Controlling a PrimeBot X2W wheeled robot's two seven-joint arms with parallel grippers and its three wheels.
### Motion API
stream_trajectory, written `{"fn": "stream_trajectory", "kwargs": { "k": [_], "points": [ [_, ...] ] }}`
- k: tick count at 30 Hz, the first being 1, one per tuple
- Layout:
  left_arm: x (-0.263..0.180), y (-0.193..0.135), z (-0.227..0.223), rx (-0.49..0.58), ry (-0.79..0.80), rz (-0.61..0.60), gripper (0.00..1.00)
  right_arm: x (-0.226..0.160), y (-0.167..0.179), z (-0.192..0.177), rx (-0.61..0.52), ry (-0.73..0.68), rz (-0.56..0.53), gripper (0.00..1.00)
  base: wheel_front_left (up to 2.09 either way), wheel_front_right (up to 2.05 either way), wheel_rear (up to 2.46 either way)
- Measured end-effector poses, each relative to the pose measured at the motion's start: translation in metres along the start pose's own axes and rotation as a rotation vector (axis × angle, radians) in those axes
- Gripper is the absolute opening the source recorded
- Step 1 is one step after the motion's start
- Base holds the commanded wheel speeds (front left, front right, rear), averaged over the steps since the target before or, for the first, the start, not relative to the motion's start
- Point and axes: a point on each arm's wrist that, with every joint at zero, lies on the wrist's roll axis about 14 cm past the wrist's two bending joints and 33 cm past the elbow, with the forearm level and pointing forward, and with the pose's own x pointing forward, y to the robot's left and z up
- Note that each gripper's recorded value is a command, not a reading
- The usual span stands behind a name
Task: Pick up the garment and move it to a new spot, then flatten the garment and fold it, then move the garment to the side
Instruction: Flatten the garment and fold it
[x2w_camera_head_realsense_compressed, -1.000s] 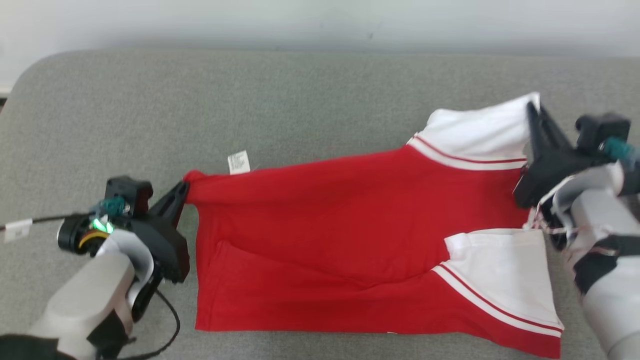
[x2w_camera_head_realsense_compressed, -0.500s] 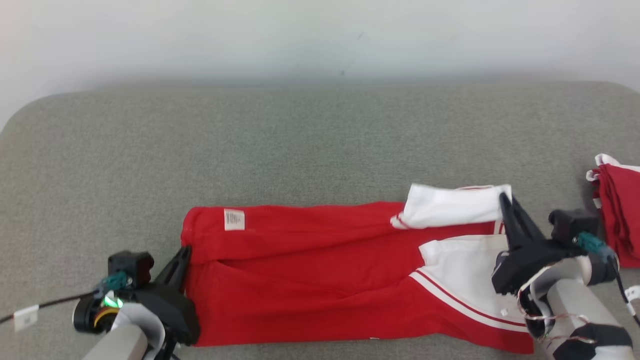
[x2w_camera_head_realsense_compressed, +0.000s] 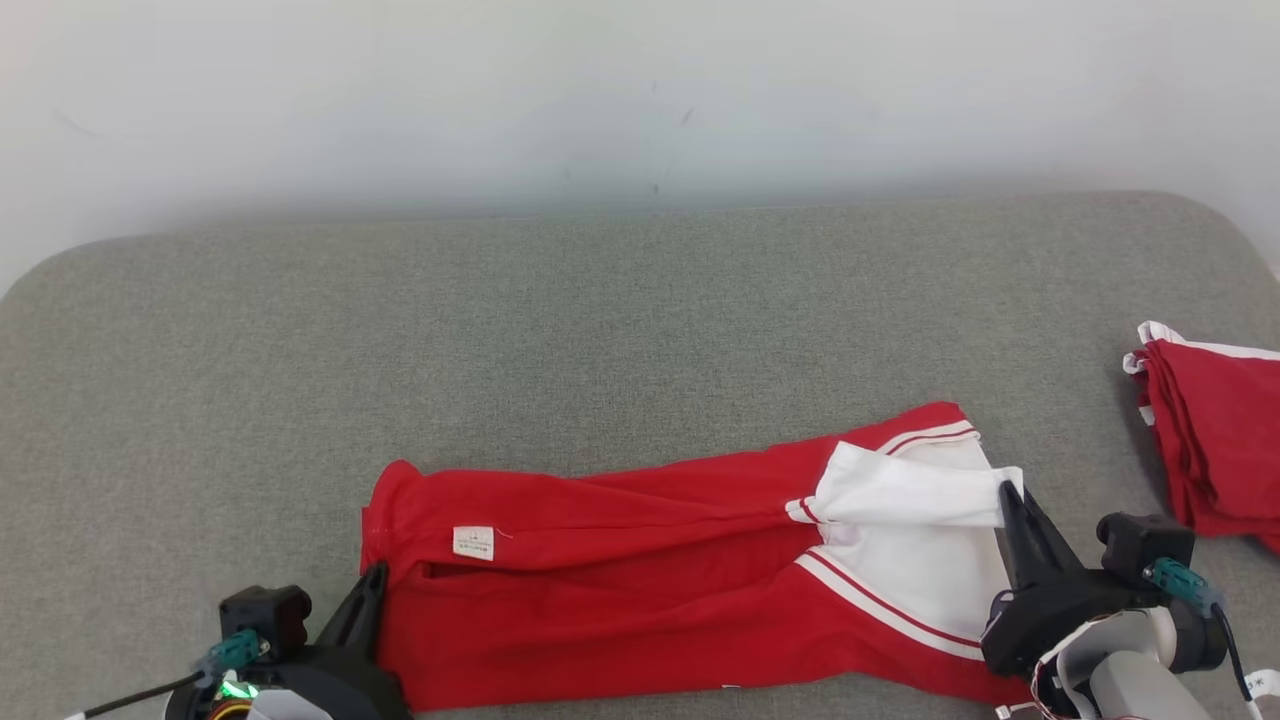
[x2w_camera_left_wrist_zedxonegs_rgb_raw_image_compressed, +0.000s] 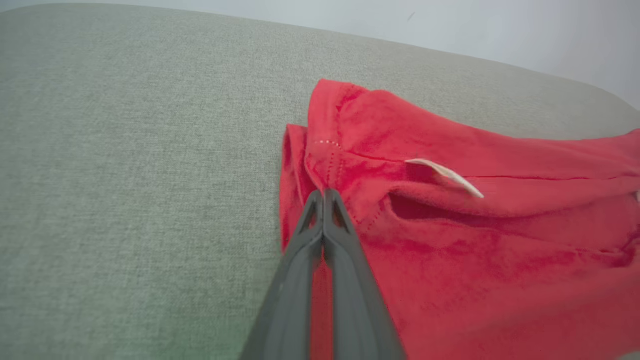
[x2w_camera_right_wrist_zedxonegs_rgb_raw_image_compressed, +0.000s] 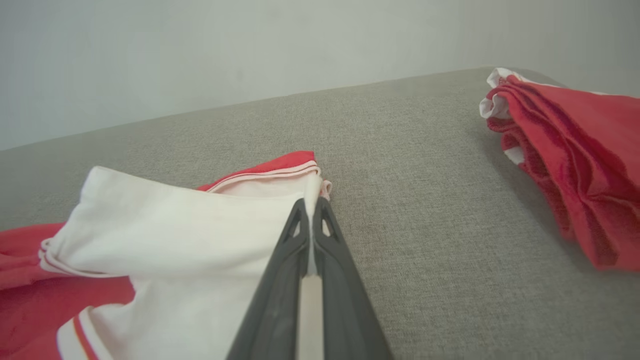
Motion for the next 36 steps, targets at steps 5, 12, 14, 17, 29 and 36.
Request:
{"fn": "stream_trajectory", "kwargs": {
  "k": [5, 12, 14, 17, 29, 36],
  "points": [
    [-0.004, -0.003, -0.005, 0.008, -0.003, 0.003, 0.00, -0.007, -0.010, -0.011, -0.002, 0.032, -0.033, 0.15, 0.00, 0.00, 0.00],
    [-0.022, 0.002, 0.000, 0.031, -0.070, 0.074, 1.00, -0.011, -0.013, 0.001, 0.011, -0.015, -0.058, 1.00, 0.00, 0.00, 0.00],
    [-0.033, 0.006, -0.003, 0.037, -0.082, 0.108, 1.00, -0.015, -0.014, 0.004, 0.017, -0.034, -0.066, 1.00, 0.00, 0.00, 0.00],
    [-0.052, 0.008, -0.003, 0.044, -0.121, 0.155, 1.00, -0.026, -0.017, 0.000, 0.031, -0.036, -0.086, 1.00, 0.00, 0.00, 0.00],
    [-0.081, 0.009, -0.003, 0.078, -0.174, 0.204, 1.00, -0.036, -0.003, -0.024, 0.060, 0.023, -0.075, 1.00, 0.00, 0.00, 0.00],
    [-0.087, 0.016, -0.005, 0.083, -0.173, 0.222, 1.00, -0.036, -0.004, -0.030, 0.062, 0.044, -0.077, 1.00, 0.00, 0.00, 0.00]
  ]
}}
